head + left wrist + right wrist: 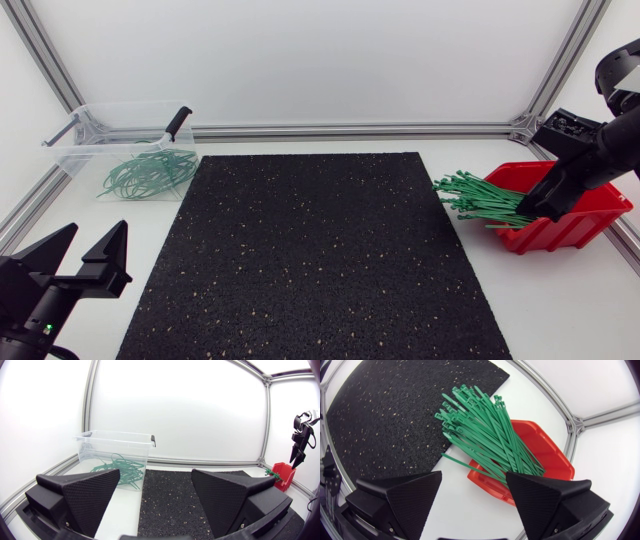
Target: Take a green cable tie from the red box, thread the tail through the head to close it, then place it in the transparent bin on the left.
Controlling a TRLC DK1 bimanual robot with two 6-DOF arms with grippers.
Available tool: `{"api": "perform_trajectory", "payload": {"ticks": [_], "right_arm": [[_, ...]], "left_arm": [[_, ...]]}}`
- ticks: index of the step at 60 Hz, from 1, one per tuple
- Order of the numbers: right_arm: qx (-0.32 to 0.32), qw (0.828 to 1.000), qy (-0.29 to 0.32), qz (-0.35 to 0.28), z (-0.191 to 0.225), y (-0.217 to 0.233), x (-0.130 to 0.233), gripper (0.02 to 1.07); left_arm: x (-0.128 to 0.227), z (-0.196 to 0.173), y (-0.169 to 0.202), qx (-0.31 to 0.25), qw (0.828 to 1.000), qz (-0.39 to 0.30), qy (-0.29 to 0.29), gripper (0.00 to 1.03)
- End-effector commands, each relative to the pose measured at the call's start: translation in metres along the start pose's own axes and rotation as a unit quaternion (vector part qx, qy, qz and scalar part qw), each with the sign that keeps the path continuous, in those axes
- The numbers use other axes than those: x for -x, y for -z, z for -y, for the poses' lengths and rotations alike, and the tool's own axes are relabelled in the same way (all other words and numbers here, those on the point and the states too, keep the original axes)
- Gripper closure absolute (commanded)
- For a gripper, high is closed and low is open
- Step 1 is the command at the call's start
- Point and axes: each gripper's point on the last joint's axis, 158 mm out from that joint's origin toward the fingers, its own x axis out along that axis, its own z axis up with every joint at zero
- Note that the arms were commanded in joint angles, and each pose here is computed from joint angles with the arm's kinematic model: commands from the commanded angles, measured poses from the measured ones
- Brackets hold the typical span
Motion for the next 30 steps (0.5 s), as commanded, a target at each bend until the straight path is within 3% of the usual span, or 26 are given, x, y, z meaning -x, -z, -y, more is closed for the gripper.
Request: {"api": "perform_trajectory", "payload": {"ticks": [1, 15, 30], "right_arm": [[0.069, 0.998, -0.013, -0.011, -0.001, 0.001, -0.001, 0.15], [0.177, 0.983, -0.029, -0.037, -0.014, 0.018, -0.017, 0.15], [0.271, 0.961, -0.04, -0.039, -0.028, 0.032, -0.038, 0.22]], "left_arm": [[-0.002, -0.002, 0.022, -0.006, 1.0, -0.024, -0.001, 0.04], [-0.002, -0.003, 0.022, -0.006, 1.0, -0.024, -0.002, 0.04], [-0.002, -0.001, 0.022, -0.006, 1.0, -0.024, 0.0, 0.04]]}}
